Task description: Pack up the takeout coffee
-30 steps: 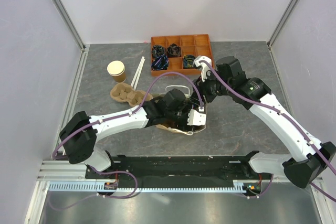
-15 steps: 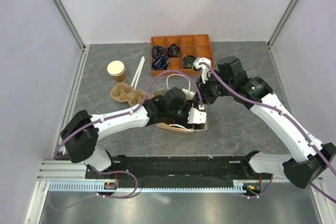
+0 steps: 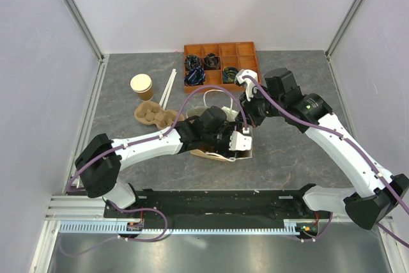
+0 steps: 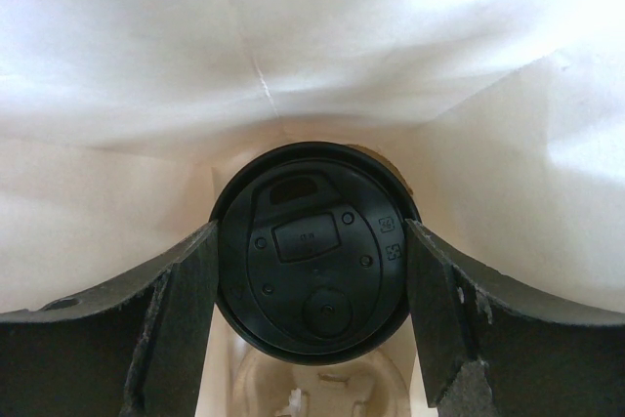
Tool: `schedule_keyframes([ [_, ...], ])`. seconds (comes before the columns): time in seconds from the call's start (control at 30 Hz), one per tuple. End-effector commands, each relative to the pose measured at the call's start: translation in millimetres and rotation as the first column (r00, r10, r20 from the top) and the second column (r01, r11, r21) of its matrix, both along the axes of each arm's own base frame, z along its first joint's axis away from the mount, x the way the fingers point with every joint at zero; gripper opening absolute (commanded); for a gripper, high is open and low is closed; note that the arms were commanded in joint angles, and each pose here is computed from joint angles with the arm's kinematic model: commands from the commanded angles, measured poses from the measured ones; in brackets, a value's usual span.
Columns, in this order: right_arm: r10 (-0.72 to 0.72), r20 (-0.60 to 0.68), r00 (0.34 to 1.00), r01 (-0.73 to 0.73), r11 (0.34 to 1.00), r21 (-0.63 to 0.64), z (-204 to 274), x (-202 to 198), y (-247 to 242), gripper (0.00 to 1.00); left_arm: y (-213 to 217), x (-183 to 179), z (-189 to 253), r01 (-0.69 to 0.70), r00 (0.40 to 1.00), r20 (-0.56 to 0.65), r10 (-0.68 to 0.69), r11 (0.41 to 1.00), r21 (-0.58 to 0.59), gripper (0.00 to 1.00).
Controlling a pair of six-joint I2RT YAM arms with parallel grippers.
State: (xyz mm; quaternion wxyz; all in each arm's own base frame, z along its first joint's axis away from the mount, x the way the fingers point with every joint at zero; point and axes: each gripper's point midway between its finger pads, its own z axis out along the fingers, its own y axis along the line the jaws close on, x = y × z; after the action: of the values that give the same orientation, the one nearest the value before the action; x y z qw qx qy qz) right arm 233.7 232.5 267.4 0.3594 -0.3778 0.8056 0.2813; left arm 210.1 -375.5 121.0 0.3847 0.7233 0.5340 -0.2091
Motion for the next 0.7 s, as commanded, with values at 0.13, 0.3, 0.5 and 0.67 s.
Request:
schedule_keyframes([
  [0.13, 0.027, 0.003, 1.0, -0.027, 0.999, 0.023, 8.2, -10.0, -1.4, 0.0, 61.4, 1.1, -66.4, -0.12, 0.987, -0.071, 0.144, 0.957, 0.263, 0.38],
  [0.3, 0.034, 0.013, 0.999, -0.035, 0.999, 0.029, 10.2, -12.2, -1.6, 0.0, 56.5, 1.2, -54.3, -0.117, 0.989, -0.061, 0.134, 0.967, 0.227, 0.56],
  [0.5, 0.034, 0.018, 0.999, -0.035, 0.999, 0.041, 12.3, -15.1, -2.6, 0.0, 59.1, 0.8, -58.0, -0.119, 0.989, -0.054, 0.135, 0.965, 0.236, 0.56],
  [0.67, 0.048, 0.023, 0.999, -0.05, 0.997, 0.057, 14.4, -21.1, -3.0, 0.0, 62.1, 0.8, -65.1, -0.126, 0.988, -0.054, 0.144, 0.96, 0.25, 0.34],
])
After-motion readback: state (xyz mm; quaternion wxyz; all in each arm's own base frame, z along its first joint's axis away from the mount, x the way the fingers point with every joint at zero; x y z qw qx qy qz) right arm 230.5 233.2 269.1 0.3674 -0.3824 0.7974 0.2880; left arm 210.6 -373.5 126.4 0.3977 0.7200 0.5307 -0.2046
